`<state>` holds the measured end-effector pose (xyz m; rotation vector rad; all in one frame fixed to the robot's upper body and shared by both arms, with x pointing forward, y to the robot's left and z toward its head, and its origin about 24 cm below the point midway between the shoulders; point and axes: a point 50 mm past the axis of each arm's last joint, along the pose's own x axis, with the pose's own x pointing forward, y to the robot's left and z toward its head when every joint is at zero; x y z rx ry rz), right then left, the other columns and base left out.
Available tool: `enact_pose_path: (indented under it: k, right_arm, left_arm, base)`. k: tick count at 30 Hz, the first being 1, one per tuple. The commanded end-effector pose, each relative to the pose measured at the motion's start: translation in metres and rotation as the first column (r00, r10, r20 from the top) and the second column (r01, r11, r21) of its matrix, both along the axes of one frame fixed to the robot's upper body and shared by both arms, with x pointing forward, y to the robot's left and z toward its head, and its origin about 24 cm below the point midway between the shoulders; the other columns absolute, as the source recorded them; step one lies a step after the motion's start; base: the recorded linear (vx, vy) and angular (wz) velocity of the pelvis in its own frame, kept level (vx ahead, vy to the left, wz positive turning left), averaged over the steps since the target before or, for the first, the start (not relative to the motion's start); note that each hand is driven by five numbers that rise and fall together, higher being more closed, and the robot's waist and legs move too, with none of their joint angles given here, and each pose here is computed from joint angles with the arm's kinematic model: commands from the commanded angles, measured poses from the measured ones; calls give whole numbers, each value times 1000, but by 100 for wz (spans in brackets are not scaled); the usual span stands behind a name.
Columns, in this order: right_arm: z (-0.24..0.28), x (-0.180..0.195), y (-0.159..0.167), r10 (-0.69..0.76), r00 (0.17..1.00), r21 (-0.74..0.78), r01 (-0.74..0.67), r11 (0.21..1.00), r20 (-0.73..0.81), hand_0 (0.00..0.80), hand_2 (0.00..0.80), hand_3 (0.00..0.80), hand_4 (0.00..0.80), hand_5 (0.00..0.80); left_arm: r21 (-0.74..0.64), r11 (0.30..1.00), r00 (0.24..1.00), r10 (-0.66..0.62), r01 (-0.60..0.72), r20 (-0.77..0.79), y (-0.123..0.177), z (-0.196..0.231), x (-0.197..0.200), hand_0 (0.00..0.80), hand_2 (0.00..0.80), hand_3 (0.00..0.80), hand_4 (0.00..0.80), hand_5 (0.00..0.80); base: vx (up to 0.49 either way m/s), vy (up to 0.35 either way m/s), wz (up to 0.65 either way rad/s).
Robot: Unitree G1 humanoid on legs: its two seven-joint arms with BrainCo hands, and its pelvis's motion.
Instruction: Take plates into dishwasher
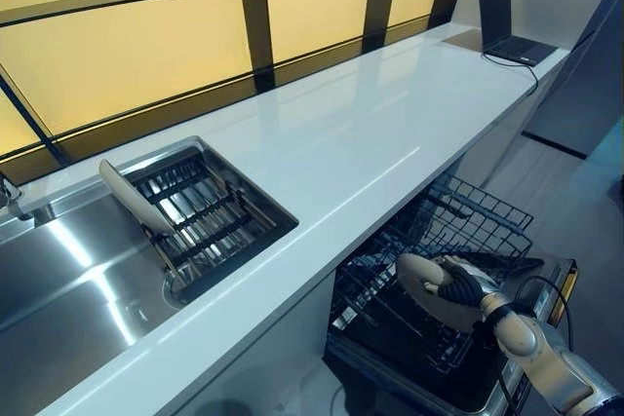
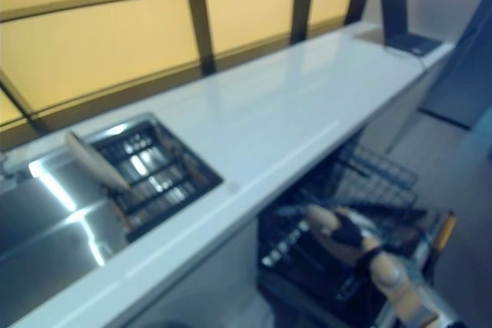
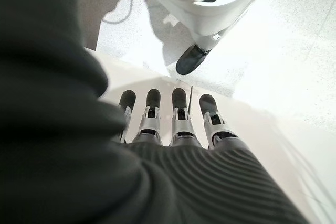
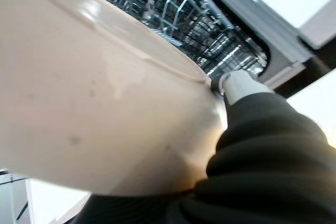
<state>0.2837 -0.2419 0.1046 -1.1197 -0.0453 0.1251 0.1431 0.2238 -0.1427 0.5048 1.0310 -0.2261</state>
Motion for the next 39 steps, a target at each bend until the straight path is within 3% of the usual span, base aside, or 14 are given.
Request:
enact_pose_path:
  k: [1, 39]
  right_arm:
    - [29, 14, 13, 42, 988, -22, -39, 999, 149, 800, 800, 800, 800, 800]
    - [18, 57, 17, -79, 990, -118, 92, 989, 113, 800, 800, 800, 800, 800]
  left_arm:
    - [61, 994, 995, -93, 91, 38, 7, 11, 24, 0, 0, 0, 0, 0]
    - [81, 978, 976, -198, 190, 92, 0, 27, 56, 0, 0, 0, 0, 0]
  base:
    - [3, -5, 9]
    - [-1, -2, 3]
